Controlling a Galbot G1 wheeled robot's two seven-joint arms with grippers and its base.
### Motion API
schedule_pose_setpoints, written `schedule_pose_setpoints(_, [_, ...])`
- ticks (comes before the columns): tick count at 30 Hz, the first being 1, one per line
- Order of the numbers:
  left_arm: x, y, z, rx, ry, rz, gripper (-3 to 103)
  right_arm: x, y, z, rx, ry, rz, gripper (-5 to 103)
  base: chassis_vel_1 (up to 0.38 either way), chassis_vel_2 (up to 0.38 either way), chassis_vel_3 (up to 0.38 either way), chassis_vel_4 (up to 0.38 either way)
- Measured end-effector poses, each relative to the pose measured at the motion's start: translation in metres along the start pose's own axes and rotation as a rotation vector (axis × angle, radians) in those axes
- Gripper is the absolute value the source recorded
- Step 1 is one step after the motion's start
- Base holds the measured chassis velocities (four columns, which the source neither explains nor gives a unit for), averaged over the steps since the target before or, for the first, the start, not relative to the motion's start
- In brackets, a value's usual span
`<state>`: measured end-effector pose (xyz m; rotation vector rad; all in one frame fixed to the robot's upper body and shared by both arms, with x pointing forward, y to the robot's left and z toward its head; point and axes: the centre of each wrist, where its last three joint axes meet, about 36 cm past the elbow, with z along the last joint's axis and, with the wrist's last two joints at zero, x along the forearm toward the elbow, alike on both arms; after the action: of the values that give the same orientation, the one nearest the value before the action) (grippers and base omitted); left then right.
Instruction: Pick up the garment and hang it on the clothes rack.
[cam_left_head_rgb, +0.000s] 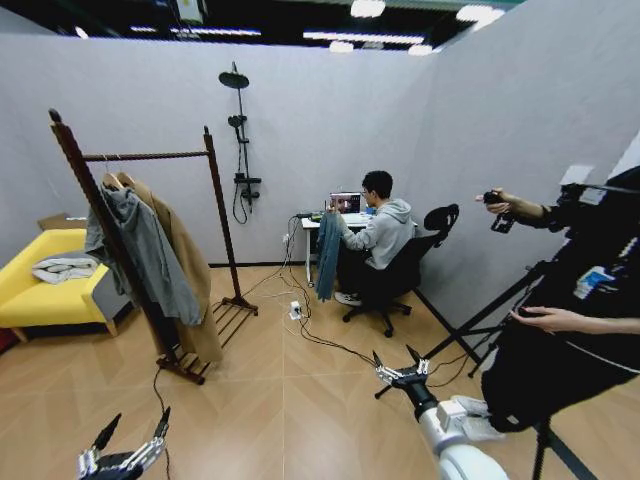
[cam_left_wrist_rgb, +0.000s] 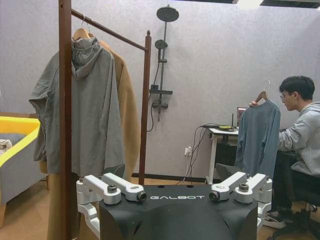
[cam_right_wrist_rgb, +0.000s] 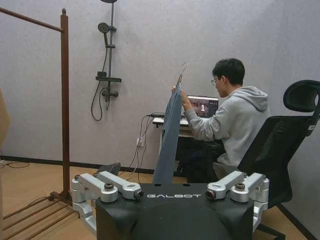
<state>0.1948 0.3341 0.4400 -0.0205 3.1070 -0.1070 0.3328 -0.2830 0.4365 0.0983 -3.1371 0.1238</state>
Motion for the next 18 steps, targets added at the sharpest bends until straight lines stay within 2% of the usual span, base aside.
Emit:
schedule_pose_setpoints(8, [0.0000,0.0000,0.0000,0.000,0.000,0.000,100,0.0029,0.0030,-0.0066,0.005,-0.007,-0.021,100,0.000,0.000,0.000,0.000])
schedule_pose_setpoints(18, [0.0000,0.0000,0.0000,0.000,0.000,0.000,100,0.0000,0.0015,-0.0045,0.003,0.003,0.004,100,0.000,0.000,0.000,0.000])
